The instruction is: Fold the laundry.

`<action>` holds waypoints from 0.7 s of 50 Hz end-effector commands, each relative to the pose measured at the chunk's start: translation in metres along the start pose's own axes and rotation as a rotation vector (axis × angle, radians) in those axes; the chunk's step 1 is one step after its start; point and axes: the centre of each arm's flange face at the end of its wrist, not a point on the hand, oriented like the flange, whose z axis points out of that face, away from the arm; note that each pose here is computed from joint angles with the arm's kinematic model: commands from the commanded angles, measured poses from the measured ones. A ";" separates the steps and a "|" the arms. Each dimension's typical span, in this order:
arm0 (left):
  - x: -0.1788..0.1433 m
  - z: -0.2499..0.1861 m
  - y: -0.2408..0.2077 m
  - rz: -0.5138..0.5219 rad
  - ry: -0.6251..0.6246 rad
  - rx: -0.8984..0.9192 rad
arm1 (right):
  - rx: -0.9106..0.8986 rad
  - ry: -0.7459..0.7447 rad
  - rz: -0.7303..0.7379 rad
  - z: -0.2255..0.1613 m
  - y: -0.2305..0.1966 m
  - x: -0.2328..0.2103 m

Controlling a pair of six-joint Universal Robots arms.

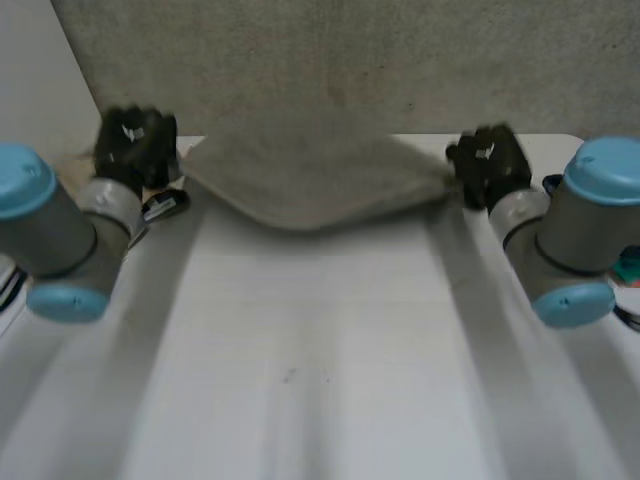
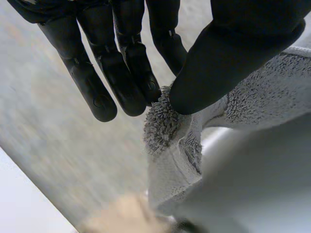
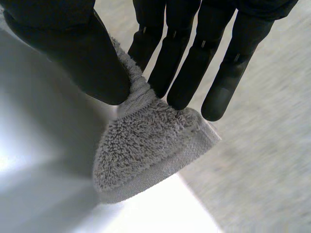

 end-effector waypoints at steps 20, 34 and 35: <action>0.018 -0.218 -0.002 0.404 0.611 -0.739 | -0.582 -0.460 -0.407 -0.183 0.000 0.019; 0.020 -0.107 0.005 0.431 0.385 -0.337 | -0.398 -0.225 -0.342 -0.103 0.031 0.023; 0.020 -0.099 0.006 0.425 0.375 -0.320 | -0.392 -0.212 -0.339 -0.099 0.034 0.023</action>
